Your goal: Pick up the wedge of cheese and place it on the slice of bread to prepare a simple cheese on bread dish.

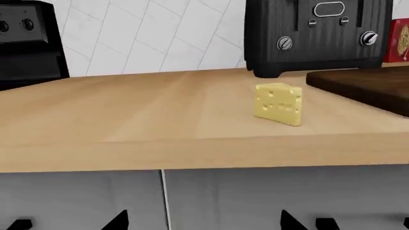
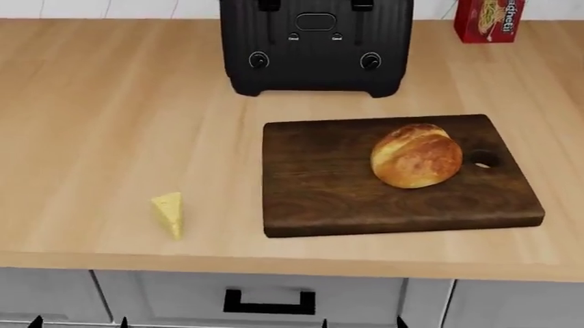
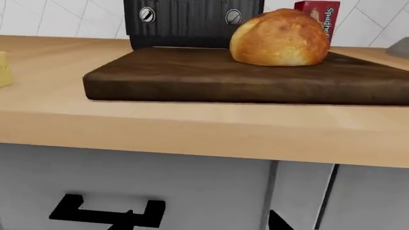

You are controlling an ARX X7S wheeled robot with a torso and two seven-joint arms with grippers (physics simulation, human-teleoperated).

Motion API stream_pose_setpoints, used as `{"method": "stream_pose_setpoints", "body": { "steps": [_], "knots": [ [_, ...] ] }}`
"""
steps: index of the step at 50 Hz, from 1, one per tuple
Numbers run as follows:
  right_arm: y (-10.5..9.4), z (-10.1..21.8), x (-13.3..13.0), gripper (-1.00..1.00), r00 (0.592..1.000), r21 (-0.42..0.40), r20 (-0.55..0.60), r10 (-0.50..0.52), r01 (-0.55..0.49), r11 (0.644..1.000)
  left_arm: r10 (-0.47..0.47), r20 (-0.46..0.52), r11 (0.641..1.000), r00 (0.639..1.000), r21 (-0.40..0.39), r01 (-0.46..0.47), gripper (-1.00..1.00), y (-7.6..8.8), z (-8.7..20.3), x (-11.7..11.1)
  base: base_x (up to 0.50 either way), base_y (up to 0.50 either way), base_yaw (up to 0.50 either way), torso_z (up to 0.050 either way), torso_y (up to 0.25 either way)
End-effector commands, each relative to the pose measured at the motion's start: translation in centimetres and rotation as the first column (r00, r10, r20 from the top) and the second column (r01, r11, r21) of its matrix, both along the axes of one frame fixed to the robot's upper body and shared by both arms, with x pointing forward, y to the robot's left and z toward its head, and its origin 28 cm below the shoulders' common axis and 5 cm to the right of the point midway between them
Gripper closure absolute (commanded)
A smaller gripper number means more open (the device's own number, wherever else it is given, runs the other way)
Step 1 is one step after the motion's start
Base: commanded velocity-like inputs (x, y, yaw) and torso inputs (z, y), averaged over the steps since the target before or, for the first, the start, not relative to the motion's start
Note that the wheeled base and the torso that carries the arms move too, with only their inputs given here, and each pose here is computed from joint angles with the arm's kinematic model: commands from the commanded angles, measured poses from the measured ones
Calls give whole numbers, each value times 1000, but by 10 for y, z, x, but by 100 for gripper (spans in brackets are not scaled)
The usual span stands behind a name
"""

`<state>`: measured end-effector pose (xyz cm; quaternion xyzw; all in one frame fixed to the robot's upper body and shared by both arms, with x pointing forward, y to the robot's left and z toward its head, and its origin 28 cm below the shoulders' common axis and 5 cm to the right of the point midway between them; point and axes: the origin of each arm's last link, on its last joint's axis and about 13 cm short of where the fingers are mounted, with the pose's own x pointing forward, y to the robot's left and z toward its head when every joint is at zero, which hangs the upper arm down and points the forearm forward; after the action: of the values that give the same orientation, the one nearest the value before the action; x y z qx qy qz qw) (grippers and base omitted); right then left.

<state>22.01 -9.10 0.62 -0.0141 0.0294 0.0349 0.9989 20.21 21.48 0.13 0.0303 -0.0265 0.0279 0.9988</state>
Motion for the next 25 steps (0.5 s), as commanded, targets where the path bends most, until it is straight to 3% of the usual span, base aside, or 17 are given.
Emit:
{"method": "stream_pose_setpoints", "body": {
  "steps": [1, 7, 15, 21, 25],
  "knots": [
    [1, -4, -1, -100, 1000, 3, -12, 2, -2, 1000, 6, -2, 1000, 1000, -2, -6, -100, 1, 13, -4, 90, 383, 0, 0, 0],
    [-1, 11, 0, -100, 1000, 11, 20, -6, 6, 1000, -42, 15, 999, 999, 36, 41, -100, 0, 67, -6, 94, 383, 0, 0, 0],
    [-2, 35, 2, -100, 997, 185, 5, 74, -73, 980, -183, -89, 983, 979, -7, 183, -100, -8, 137, -5, 34, 20, 0, 0, 0],
    [-7, 71, 9, -100, 997, 199, 26, 79, -82, 976, -224, -60, 971, 973, 77, 228, -100, -18, 195, -9, 0, 0, 0, 0, 0],
    [-10, 87, 21, -100, 996, 227, 31, 87, -92, 970, -231, -66, 966, 971, 103, 237, -100, -23, 203, -6, 0, 0, 0, 0, 0]
  ]
}}
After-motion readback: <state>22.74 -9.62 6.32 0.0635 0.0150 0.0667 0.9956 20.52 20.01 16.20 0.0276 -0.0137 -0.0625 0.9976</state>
